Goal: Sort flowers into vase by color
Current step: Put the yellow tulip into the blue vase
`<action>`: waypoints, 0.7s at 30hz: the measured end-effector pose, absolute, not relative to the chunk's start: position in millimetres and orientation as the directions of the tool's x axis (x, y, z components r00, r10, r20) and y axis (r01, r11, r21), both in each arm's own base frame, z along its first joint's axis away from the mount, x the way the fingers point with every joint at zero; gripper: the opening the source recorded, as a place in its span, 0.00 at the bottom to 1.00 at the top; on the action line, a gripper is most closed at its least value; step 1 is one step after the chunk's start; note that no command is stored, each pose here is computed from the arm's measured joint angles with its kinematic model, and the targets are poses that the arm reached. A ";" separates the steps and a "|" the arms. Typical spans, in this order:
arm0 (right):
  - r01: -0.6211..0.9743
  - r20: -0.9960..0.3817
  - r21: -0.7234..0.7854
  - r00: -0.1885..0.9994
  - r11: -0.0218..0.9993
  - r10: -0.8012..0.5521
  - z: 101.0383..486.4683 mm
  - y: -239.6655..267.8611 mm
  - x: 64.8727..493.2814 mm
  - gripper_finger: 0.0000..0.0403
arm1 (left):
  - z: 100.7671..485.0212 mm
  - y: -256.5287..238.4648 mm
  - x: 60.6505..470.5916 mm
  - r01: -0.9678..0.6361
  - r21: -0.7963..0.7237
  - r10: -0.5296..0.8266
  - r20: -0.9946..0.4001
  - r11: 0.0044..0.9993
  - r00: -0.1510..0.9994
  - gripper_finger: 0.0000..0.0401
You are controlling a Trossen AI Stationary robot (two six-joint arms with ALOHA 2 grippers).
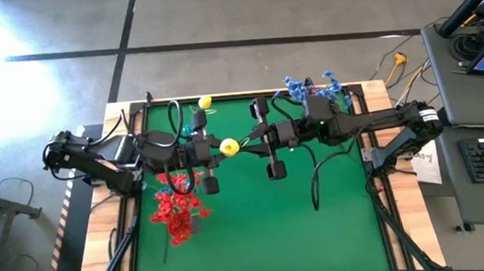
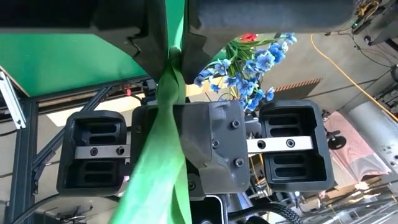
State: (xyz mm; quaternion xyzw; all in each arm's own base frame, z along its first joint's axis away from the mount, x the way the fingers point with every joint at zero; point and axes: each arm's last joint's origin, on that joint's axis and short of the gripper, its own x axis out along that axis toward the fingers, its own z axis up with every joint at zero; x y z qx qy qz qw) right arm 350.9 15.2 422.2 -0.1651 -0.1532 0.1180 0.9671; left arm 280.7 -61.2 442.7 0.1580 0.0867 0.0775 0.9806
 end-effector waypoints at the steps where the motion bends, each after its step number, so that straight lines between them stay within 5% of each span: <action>1: -0.176 0.256 -0.354 0.926 0.918 0.276 422.1 15.1 351.0 0.06 | 442.5 -61.1 280.7 -0.124 0.324 0.180 -0.147 0.938 0.973 0.01; 13: -0.060 0.243 -0.301 0.960 0.952 0.138 421.3 10.3 351.2 0.45 | 443.3 -57.4 269.6 -0.113 0.337 0.184 -0.186 0.935 0.965 0.00; 21: 0.125 0.173 -0.264 0.982 0.956 -0.080 419.6 3.7 346.4 0.59 | 456.7 -37.2 235.2 -0.160 0.309 0.227 -0.195 0.938 0.954 0.00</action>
